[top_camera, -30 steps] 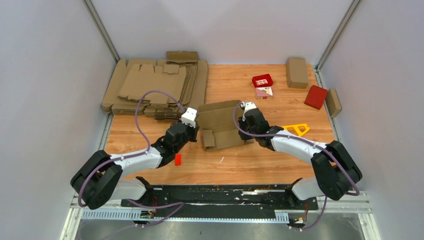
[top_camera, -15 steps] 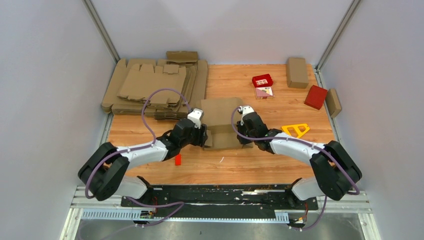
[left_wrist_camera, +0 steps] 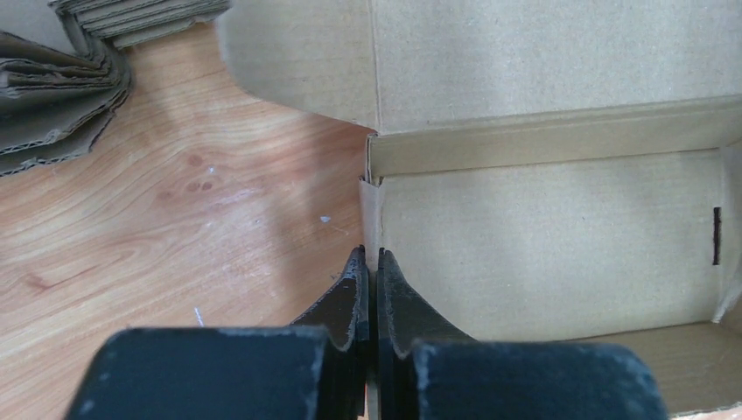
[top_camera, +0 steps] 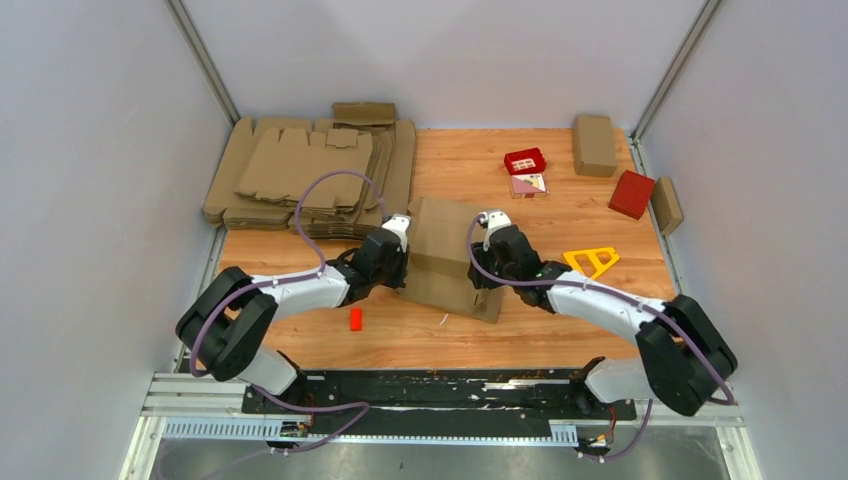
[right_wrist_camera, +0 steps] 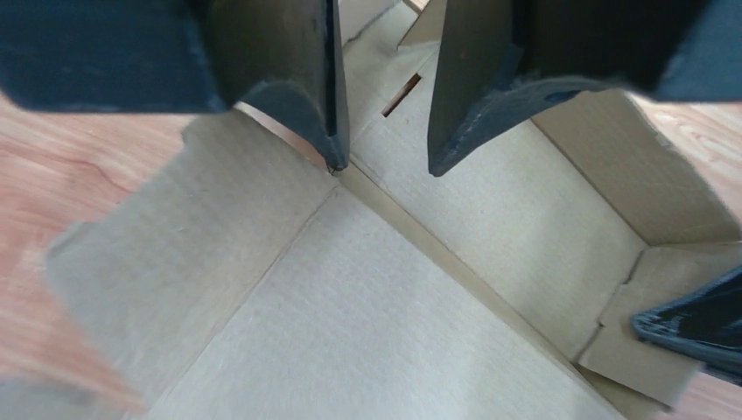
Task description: Fold the paper box
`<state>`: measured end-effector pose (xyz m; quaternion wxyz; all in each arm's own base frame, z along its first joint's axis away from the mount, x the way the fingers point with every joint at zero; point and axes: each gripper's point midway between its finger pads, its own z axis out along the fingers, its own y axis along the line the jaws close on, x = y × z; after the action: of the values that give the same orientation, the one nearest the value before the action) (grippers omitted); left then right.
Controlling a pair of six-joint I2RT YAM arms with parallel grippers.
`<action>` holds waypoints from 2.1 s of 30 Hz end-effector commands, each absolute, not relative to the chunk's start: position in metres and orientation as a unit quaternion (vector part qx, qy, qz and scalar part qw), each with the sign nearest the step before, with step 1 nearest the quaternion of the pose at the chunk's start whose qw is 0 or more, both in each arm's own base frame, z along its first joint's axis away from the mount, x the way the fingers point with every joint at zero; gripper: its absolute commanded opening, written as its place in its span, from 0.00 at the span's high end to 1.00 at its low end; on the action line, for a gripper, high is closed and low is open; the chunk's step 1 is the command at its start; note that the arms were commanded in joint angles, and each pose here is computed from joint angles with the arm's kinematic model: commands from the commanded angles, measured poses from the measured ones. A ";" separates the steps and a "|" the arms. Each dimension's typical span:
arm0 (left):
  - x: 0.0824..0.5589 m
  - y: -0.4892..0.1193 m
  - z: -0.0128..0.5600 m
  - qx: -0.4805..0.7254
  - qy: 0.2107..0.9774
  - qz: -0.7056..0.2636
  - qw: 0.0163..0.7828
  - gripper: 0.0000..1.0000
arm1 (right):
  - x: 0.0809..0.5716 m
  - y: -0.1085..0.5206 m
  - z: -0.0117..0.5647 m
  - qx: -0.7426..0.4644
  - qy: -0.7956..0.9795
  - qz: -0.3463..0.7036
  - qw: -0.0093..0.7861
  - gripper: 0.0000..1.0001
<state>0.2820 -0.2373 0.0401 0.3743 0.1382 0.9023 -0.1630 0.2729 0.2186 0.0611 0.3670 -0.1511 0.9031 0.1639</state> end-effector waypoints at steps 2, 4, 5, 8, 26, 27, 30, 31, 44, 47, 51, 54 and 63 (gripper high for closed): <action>0.280 -0.221 0.038 0.151 0.915 -0.100 0.359 1.00 | 0.272 0.215 0.101 -0.129 0.880 0.188 0.416 0.53; 0.280 -0.217 0.040 0.160 0.913 -0.075 0.368 1.00 | 0.265 0.210 0.105 -0.123 0.878 0.194 0.419 0.46; 0.279 -0.215 0.040 0.160 0.913 -0.063 0.370 1.00 | 0.261 0.209 0.107 -0.120 0.878 0.198 0.420 0.44; 0.281 -0.211 0.041 0.153 0.919 -0.041 0.361 1.00 | 0.253 0.209 0.111 -0.114 0.877 0.214 0.414 0.32; 0.268 -0.218 -0.001 0.214 0.934 0.040 0.282 0.95 | 0.260 0.197 0.102 -0.058 0.881 0.289 0.371 0.12; 0.268 -0.218 -0.001 0.215 0.934 0.038 0.283 0.97 | 0.266 0.195 0.107 -0.048 0.875 0.305 0.374 0.11; 0.268 -0.220 -0.002 0.215 0.933 0.033 0.285 1.00 | 0.282 0.187 0.117 -0.024 0.864 0.322 0.386 0.05; 0.267 -0.221 -0.002 0.215 0.933 0.030 0.285 1.00 | 0.285 0.188 0.118 -0.023 0.863 0.327 0.383 0.04; 0.265 -0.236 0.009 0.221 0.925 -0.026 0.308 0.97 | 0.341 0.223 0.117 -0.063 0.825 0.438 0.350 0.34; 0.265 -0.239 0.011 0.223 0.924 -0.036 0.310 0.89 | 0.332 0.228 0.122 -0.086 0.807 0.461 0.359 0.52; 0.264 -0.240 0.011 0.224 0.925 -0.044 0.305 0.83 | 0.321 0.235 0.129 -0.129 0.793 0.465 0.372 0.69; 0.264 -0.241 0.011 0.222 0.926 -0.057 0.301 0.72 | 0.314 0.240 0.125 -0.151 0.798 0.447 0.375 0.70; 0.267 -0.243 0.043 0.205 0.917 -0.100 0.327 0.51 | 0.310 0.240 0.130 -0.172 0.796 0.421 0.399 0.71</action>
<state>0.2742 -0.2301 0.0232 0.3219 0.1997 0.9238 -0.0553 0.3130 0.2350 0.1176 0.3699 -0.1376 0.8117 0.4306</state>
